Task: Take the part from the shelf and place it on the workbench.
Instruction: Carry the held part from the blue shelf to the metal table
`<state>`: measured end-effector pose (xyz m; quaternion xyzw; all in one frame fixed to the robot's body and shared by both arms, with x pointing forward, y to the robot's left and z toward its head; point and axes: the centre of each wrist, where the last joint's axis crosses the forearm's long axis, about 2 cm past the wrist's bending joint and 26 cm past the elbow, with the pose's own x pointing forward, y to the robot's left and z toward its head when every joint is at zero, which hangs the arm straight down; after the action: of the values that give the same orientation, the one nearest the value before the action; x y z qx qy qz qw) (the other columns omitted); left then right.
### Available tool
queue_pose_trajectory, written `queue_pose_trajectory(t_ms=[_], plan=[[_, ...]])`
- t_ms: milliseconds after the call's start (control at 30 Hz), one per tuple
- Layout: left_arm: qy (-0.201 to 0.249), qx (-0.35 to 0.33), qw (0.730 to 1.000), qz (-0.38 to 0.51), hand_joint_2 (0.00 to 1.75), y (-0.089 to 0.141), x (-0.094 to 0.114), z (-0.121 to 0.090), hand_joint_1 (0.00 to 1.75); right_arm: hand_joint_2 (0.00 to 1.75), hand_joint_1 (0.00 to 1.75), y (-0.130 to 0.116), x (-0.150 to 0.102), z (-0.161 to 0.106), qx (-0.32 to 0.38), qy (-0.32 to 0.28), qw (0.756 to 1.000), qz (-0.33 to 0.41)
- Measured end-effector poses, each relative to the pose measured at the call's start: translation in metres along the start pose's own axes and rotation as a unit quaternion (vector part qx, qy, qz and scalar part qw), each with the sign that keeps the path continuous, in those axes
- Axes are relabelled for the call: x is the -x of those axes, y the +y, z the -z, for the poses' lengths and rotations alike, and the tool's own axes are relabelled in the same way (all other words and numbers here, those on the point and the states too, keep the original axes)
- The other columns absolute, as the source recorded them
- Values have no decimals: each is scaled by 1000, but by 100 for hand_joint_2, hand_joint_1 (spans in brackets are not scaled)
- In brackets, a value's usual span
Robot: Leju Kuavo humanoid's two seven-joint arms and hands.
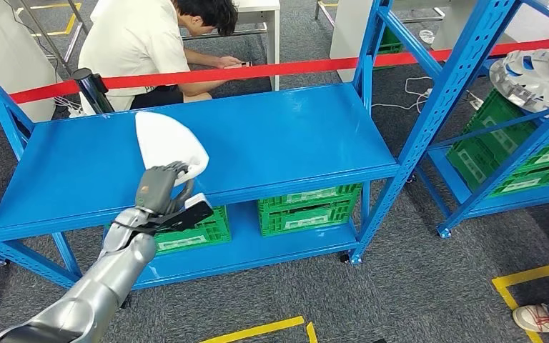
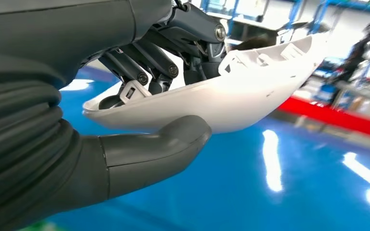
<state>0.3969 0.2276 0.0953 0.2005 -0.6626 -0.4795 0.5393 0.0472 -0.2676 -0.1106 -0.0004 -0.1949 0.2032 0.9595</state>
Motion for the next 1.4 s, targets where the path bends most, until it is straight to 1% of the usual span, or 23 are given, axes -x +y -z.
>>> queue_pose_trajectory(t_ms=[133, 333, 433, 500, 567, 667, 733, 833, 1100, 1300, 1400], plan=[[-33, -9, 999, -7, 175, 11, -24, 19, 175, 0, 0, 0, 1, 0, 0, 1, 1000, 3], [-57, -16, 998, -14, 175, 15, -38, 28, 175, 0, 0, 1, 1, 0, 1, 1, 1000, 7], [-84, -12, 996, -16, 175, 21, -57, 40, 175, 0, 0, 0, 2, -1, 5, 1, 1000, 17], [-103, -15, 994, -12, 175, 31, -75, 51, 175, 0, 0, 0, 2, -1, 7, -2, 1000, 19], [-122, -22, 992, -7, 175, 46, -91, 62, 175, 0, 0, 0, 2, -1, 7, -6, 1000, 18], [-140, -35, 990, 4, 175, 69, -106, 72, 175, 0, 0, 0, 3, -1, 7, -9, 1000, 15], [-142, -44, 989, 13, 175, 84, -108, 76, 175, 0, 0, -1, 3, -1, 9, -10, 1000, 15], [-138, -57, 988, 27, 175, 104, -104, 79, 175, 0, 0, -1, 3, -1, 11, -8, 1000, 14], [-116, -87, 987, 63, 175, 149, -82, 79, 175, 0, 0, 0, 3, -1, 10, -2, 1000, 14], [-105, -89, 988, 69, 175, 155, -74, 77, 175, 0, 0, -1, 2, -1, 10, -3, 1000, 14], [-91, -90, 988, 84, 175, 161, -72, 76, 175, 0, 0, -1, 1, 0, 8, -4, 1000, 14]])
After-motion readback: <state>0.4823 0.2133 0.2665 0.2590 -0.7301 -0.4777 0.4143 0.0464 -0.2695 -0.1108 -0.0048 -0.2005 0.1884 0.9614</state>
